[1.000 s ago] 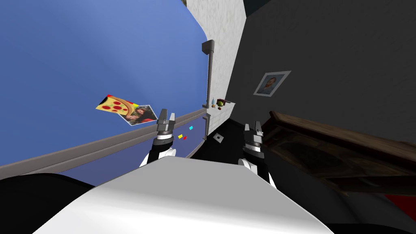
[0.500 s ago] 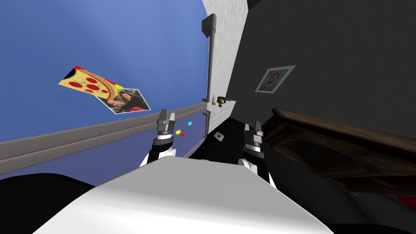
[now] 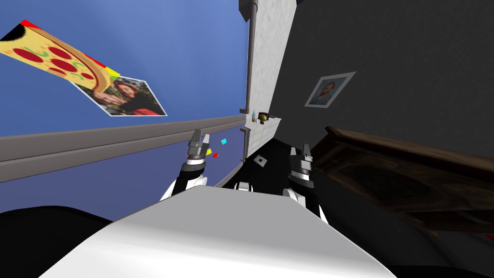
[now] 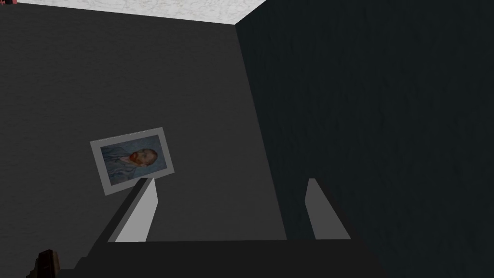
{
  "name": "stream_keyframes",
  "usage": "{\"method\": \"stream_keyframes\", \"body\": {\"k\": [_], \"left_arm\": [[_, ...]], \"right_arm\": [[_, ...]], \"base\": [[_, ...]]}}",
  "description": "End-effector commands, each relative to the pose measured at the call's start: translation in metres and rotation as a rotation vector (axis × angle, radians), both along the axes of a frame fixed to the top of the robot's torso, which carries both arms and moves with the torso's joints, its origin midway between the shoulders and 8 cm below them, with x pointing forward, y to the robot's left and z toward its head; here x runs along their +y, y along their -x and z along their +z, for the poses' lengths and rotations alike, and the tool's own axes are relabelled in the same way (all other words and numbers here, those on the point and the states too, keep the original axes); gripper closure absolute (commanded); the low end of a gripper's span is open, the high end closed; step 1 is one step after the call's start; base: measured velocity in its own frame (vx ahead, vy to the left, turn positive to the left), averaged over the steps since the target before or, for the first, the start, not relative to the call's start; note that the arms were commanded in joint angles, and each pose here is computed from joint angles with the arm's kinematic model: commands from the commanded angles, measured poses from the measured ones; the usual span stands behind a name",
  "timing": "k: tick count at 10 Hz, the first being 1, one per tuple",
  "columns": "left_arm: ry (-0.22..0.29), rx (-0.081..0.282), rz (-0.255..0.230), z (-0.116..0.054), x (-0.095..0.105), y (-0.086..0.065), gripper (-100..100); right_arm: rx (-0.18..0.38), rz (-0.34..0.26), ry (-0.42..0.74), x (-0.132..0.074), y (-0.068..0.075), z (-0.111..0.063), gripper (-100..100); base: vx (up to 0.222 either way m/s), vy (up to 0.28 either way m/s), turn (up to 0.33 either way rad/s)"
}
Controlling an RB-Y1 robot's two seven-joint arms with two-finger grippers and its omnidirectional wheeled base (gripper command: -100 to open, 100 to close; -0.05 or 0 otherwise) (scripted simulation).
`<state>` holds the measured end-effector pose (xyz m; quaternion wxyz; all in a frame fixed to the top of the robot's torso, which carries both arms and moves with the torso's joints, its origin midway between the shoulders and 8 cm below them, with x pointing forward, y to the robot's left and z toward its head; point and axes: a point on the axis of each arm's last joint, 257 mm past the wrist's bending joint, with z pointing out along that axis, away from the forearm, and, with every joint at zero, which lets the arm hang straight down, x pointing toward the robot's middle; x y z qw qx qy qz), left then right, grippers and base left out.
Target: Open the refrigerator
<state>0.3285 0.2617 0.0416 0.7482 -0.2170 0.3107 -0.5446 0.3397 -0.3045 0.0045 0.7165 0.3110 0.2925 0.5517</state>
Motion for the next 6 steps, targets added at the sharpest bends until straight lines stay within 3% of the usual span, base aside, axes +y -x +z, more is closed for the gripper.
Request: {"method": "stream_keyframes", "body": {"k": [1, 6], "left_arm": [[-0.041, 0.04, -0.033, -0.002, -0.002, -0.012, -100], [-0.082, 0.11, -0.069, -0.002, -0.001, -0.034, -100]], "right_arm": [[0.0, 0.0, 0.0, 0.0, 0.0, 0.0, 0], [0.0, 0.0, 0.0, 0.0, 0.0, 0.0, 0]], "base": [[0.027, -0.047, 0.012], [0.037, -0.063, 0.012]]}}
